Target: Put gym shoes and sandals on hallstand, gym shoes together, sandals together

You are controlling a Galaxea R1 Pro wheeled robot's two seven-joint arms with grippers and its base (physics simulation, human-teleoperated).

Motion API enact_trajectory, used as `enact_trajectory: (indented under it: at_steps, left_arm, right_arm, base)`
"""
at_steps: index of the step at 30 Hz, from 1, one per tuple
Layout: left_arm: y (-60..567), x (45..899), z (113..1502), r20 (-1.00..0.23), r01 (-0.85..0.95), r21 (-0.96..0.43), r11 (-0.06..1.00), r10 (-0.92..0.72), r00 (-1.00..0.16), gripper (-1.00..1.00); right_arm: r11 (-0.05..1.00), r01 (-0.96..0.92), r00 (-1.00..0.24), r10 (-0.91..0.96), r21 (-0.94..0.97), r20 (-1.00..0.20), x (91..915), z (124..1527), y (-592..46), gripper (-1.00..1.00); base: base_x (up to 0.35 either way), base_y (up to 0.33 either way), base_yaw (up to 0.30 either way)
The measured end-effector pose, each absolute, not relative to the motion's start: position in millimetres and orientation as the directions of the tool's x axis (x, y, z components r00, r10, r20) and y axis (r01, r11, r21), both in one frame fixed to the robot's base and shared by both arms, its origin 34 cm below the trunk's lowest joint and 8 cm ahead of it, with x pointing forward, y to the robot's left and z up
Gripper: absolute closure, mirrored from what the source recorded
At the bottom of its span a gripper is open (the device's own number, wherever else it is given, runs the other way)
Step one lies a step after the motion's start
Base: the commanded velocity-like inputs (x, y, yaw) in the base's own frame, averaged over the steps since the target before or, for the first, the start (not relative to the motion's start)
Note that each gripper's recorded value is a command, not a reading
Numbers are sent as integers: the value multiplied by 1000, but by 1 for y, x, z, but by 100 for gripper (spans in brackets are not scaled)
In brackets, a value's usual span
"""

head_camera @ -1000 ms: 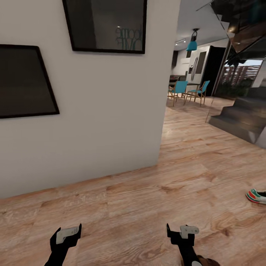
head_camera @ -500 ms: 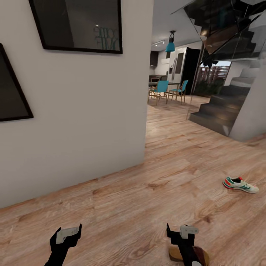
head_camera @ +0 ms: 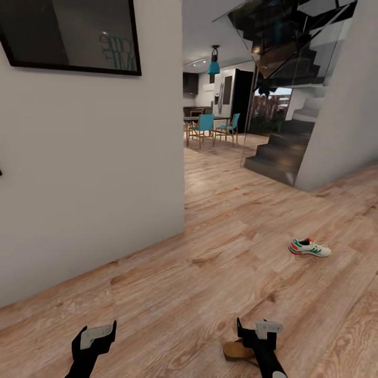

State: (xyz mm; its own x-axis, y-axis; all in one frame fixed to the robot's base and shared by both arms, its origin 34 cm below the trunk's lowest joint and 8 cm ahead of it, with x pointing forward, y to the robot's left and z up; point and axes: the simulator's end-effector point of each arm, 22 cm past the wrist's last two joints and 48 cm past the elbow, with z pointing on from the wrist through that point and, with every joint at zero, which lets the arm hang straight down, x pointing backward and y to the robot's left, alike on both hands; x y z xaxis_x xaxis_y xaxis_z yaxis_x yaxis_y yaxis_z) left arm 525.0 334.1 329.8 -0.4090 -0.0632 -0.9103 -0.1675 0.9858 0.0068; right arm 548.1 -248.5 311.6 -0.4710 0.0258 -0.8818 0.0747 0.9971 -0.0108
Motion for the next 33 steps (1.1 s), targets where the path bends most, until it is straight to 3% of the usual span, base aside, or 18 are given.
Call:
enact_trajectory:
  at_steps: [33]
  left_arm:
    - [334,525,330,-910,-167,7,986,-63,-409,-100]
  right_arm:
    - [997,75,-470,26,-11,-882,548,312,-248,-100]
  base:
    - [0,0,-288]
